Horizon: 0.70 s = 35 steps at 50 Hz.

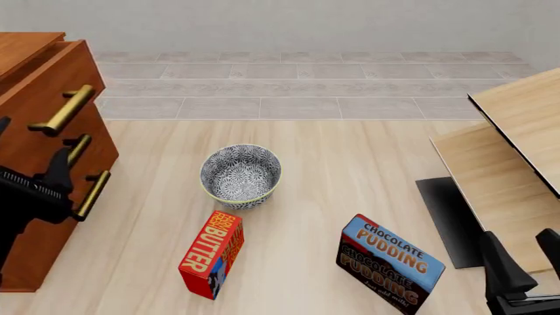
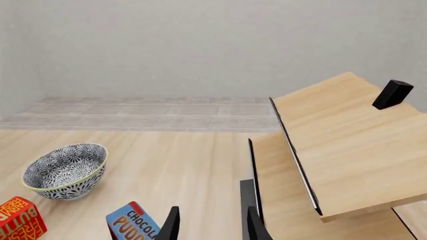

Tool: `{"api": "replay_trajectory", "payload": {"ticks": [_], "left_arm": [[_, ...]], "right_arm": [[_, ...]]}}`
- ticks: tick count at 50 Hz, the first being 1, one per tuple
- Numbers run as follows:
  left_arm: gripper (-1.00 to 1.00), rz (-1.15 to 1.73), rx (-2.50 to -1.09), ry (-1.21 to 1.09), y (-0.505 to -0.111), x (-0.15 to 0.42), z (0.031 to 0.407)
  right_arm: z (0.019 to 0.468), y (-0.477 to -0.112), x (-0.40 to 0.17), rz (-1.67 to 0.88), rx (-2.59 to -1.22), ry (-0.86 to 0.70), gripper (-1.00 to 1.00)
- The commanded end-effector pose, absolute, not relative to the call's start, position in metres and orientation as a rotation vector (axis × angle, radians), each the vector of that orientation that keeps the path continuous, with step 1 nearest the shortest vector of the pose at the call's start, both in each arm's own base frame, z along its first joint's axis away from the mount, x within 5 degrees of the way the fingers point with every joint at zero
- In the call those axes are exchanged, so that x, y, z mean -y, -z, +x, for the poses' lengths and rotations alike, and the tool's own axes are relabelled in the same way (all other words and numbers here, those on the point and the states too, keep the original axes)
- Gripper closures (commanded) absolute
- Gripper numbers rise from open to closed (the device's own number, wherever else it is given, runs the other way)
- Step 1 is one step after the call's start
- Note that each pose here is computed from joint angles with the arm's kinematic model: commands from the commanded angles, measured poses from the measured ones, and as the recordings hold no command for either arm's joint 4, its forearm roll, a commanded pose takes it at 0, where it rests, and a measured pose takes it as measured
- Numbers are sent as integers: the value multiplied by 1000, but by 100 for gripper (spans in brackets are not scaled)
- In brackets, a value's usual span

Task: Close the top drawer of the cabinet.

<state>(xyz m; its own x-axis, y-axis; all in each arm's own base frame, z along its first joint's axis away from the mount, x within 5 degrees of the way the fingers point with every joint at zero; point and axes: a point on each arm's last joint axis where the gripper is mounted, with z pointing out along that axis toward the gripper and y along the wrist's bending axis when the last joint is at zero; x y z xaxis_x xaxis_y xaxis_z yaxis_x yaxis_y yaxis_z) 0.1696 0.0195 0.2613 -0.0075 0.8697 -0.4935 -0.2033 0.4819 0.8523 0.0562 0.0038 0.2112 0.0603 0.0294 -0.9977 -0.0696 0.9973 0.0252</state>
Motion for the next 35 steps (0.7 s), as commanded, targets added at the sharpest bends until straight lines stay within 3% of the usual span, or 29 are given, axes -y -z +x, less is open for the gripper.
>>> {"api": "replay_trajectory", "payload": {"ticks": [1, 35], "left_arm": [[-100, 624, -1310, -989, -265, -26, 169], [-100, 608, -1335, -1030, -263, -34, 171]], "right_arm": [[56, -211, -4, -33, -1509, -75, -100], [56, -211, -4, -26, -1508, -76, -100]]}}
